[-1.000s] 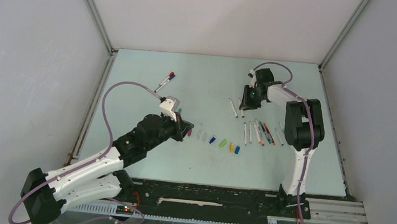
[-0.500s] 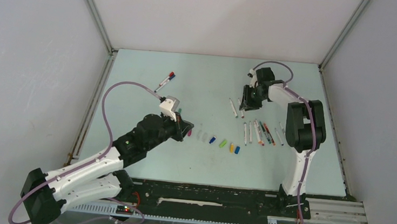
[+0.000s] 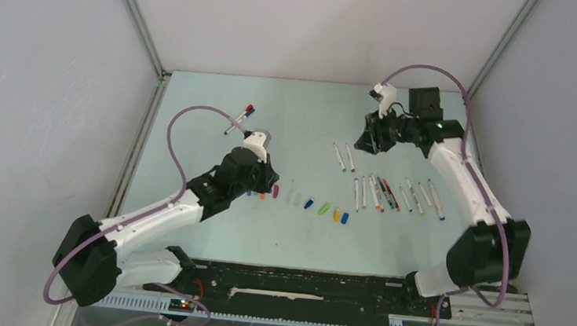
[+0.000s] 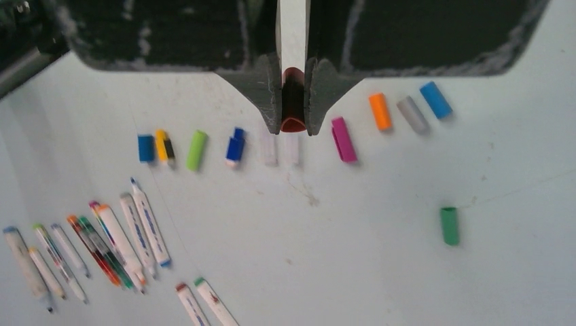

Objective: Open the pen caps
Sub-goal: Place the pen cap at the center of the board.

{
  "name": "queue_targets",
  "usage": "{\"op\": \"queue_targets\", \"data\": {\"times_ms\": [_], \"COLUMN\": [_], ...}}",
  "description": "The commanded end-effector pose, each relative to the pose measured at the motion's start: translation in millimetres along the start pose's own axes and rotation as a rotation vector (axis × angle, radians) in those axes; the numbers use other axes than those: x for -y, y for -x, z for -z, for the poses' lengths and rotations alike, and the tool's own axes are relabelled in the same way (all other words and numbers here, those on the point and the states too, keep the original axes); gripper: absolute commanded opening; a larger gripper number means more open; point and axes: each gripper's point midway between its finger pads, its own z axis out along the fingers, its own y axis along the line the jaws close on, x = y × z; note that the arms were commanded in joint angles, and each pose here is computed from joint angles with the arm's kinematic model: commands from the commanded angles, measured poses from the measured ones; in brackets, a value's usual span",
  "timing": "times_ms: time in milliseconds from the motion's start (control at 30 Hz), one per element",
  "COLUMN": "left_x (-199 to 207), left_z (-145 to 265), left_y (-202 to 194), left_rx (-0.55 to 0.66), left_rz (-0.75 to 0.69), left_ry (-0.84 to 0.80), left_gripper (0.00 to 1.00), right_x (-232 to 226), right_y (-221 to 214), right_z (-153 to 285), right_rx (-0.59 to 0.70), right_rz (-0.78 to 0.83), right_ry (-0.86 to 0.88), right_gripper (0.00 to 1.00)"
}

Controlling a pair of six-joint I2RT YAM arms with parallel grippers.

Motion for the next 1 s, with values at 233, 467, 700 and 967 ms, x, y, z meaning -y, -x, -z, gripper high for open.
{"op": "queue_targets", "data": {"times_ms": [233,467,700,967], "left_x": [-45,-62,-76,-84], "left_z": [-54,-83,-108,-125], "left_y": [20,19,10,7], "left_rx": [-0.145,-0.209,-0.275,-0.317], "left_rz": [-0.042,-0.114,-0.144,-0.15], "left_ry": [0.196,0.274,0.303,0.311], "left_gripper": [0.0,0.0,0.0,0.04], "right_x": [-43,-39,-35,-33], "right_y": [-22,-27,-31,-34], "right_z": [75,74,70,66], "right_rx": [0.287,0.285,0.269,0.257], "right_rz": [0.17,0.135,0.112,0.095], "right_ry": [0.201,0.234,0.235,0.243], "right_gripper": [0.66,0.66,0.66,0.66]}}
